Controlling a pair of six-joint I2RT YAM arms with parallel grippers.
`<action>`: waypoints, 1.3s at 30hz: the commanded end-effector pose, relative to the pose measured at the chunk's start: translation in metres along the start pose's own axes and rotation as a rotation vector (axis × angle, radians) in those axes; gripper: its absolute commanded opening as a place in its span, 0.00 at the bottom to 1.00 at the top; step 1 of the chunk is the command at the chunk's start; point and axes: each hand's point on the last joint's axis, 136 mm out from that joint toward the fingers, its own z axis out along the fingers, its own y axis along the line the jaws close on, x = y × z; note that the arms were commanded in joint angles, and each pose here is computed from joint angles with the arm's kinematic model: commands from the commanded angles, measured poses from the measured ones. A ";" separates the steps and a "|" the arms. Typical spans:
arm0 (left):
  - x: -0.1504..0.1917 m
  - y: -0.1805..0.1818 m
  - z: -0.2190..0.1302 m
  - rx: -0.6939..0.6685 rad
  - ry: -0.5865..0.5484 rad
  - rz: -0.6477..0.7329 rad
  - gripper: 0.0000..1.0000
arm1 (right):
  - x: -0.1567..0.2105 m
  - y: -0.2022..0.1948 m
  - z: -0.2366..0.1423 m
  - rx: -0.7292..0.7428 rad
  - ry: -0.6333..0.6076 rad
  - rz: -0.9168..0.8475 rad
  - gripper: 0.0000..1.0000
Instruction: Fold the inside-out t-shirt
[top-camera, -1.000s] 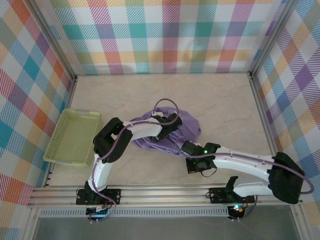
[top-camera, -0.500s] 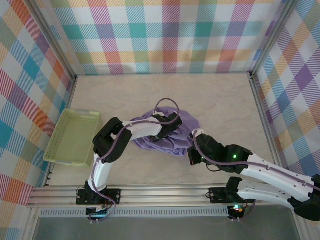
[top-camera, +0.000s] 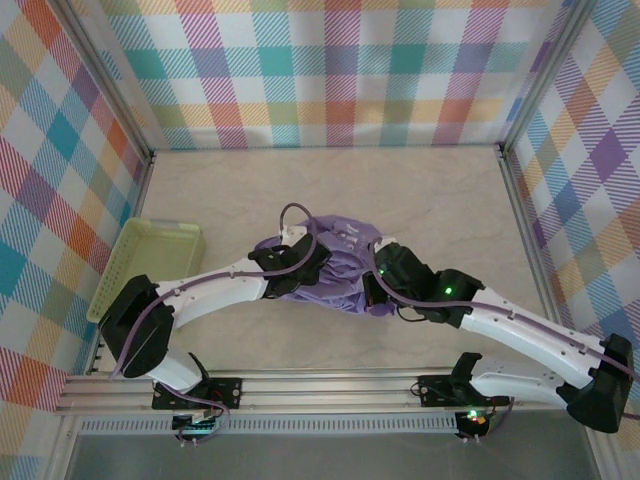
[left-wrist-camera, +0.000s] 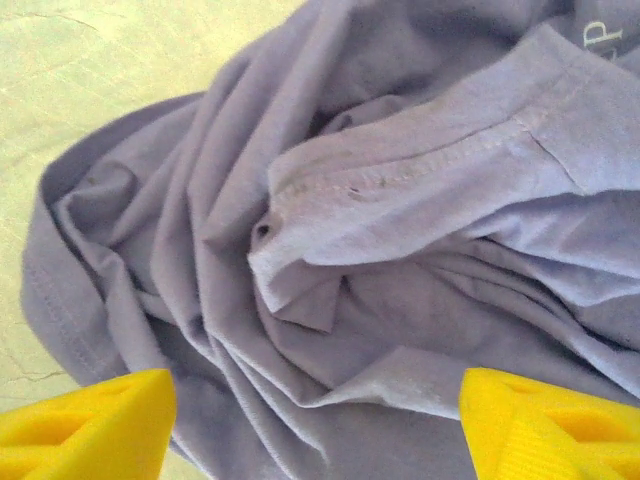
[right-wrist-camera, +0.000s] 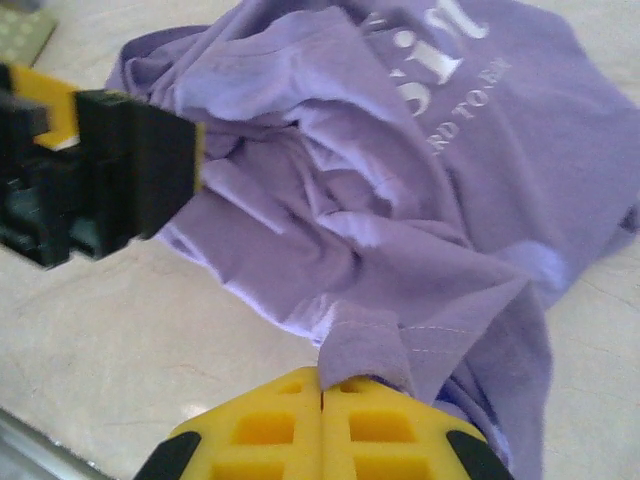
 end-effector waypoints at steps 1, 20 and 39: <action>0.007 0.027 0.006 -0.110 0.013 0.013 0.76 | -0.014 -0.011 -0.022 -0.001 -0.059 0.043 0.00; 0.018 0.023 0.071 -0.008 0.237 -0.177 0.73 | 0.018 -0.112 -0.058 0.285 -0.113 0.356 0.00; -0.120 0.019 0.026 0.030 0.050 -0.186 0.00 | -0.085 -0.144 -0.113 0.390 -0.276 0.374 0.00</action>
